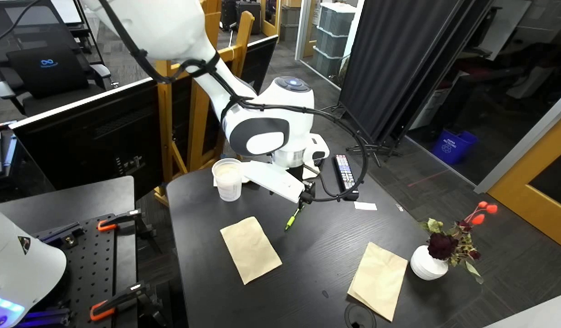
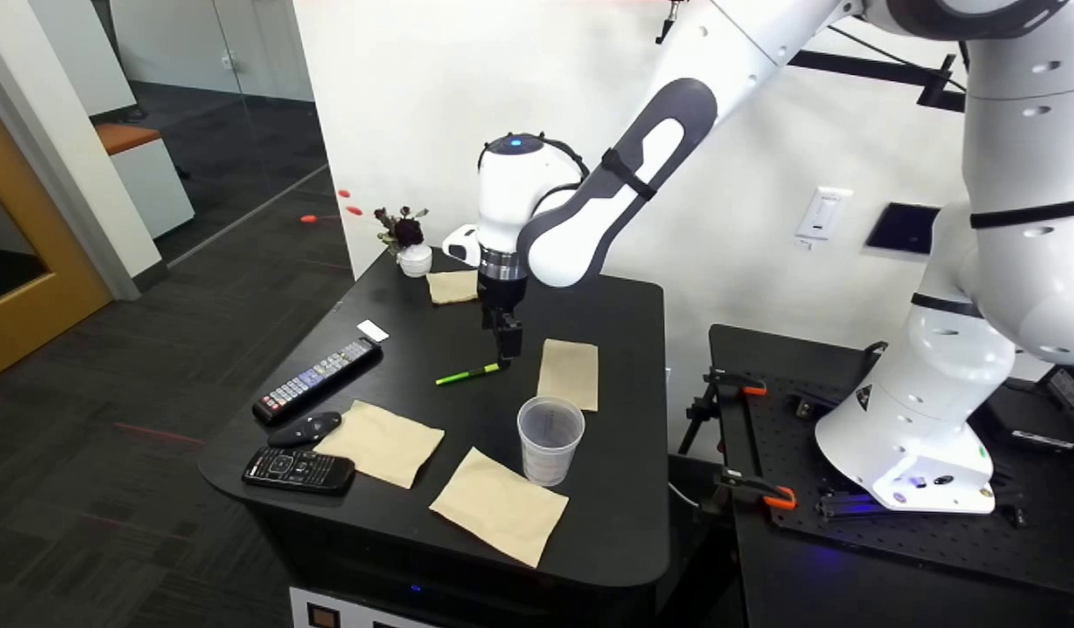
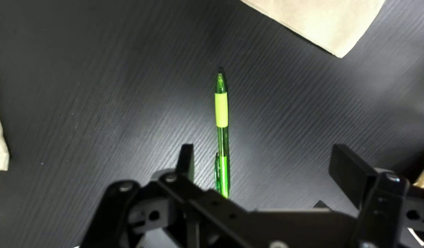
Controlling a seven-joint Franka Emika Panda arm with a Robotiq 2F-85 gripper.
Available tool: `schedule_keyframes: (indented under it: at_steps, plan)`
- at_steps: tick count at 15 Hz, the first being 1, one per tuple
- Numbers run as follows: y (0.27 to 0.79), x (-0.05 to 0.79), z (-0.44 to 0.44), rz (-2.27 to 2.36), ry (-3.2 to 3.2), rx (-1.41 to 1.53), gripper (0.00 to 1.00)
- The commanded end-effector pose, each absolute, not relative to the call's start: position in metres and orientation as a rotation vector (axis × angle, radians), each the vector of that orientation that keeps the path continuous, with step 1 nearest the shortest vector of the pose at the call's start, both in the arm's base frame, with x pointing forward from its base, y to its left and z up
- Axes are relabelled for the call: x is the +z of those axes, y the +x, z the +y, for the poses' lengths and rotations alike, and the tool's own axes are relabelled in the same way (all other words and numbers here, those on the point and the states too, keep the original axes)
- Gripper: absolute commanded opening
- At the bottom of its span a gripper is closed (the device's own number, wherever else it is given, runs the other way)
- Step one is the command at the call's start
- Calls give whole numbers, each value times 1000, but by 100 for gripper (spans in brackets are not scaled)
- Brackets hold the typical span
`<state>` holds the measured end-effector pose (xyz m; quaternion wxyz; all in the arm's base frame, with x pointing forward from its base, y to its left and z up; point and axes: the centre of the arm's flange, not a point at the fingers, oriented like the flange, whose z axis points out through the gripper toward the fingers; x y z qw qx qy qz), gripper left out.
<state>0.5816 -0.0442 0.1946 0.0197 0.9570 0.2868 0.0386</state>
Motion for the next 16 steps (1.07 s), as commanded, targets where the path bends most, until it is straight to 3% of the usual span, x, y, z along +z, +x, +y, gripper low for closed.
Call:
schedule_keyframes:
  at_steps: [1, 16]
  plan:
    - [610, 178, -50, 937, 2954, 157, 100]
    - [644, 134, -40, 1004, 2967, 118, 100]
